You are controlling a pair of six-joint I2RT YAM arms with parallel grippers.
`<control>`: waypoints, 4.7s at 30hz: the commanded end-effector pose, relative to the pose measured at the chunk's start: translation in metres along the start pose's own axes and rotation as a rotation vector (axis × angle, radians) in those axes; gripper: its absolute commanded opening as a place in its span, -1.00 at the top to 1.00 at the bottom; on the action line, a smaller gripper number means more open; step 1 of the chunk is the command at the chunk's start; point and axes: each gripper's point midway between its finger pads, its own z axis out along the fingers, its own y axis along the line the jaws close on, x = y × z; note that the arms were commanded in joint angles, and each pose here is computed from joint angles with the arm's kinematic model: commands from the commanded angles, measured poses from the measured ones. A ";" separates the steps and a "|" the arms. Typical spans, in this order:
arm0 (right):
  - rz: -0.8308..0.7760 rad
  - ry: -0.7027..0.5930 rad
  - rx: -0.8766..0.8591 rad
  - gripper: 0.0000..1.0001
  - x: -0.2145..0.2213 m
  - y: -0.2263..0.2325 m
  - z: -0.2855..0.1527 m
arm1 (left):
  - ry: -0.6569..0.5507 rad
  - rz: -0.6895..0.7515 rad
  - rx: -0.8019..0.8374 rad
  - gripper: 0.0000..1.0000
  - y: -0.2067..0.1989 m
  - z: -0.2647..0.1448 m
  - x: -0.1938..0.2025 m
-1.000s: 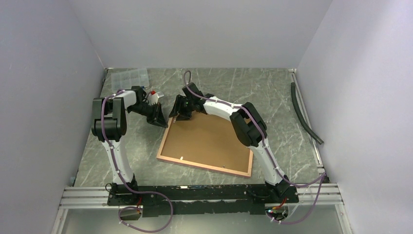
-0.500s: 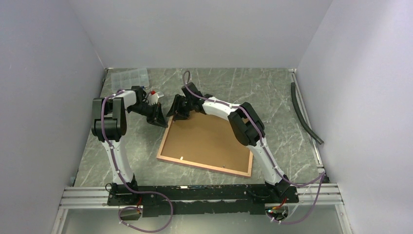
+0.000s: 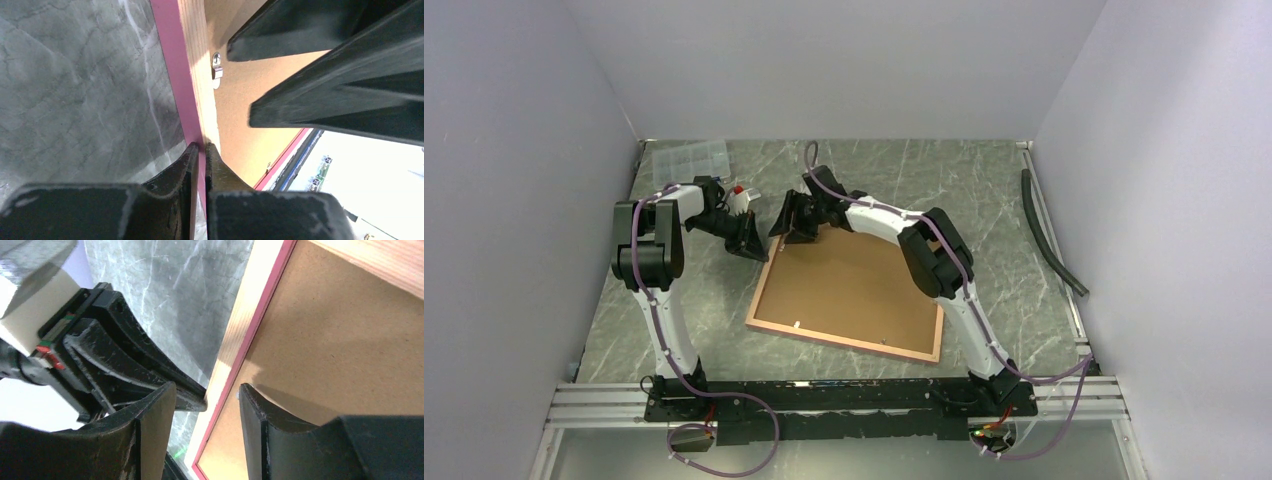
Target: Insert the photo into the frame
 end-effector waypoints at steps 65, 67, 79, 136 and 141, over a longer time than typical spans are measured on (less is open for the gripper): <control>0.051 -0.072 0.072 0.02 0.012 -0.016 0.013 | 0.033 0.033 -0.108 0.79 0.020 0.005 0.007; 0.047 -0.073 0.074 0.02 0.012 -0.016 0.013 | 0.031 0.034 -0.109 0.79 0.020 0.005 0.007; -0.008 -0.119 0.045 0.03 -0.001 -0.007 0.012 | 0.029 0.037 -0.113 0.79 0.018 0.003 0.005; -1.086 0.256 0.427 0.52 0.228 -0.086 -0.138 | -0.305 0.601 -0.230 -0.89 -0.118 -0.159 0.069; -1.091 0.247 0.404 0.74 0.226 -0.077 -0.137 | -0.305 0.812 -0.245 -0.89 -0.118 -0.150 0.086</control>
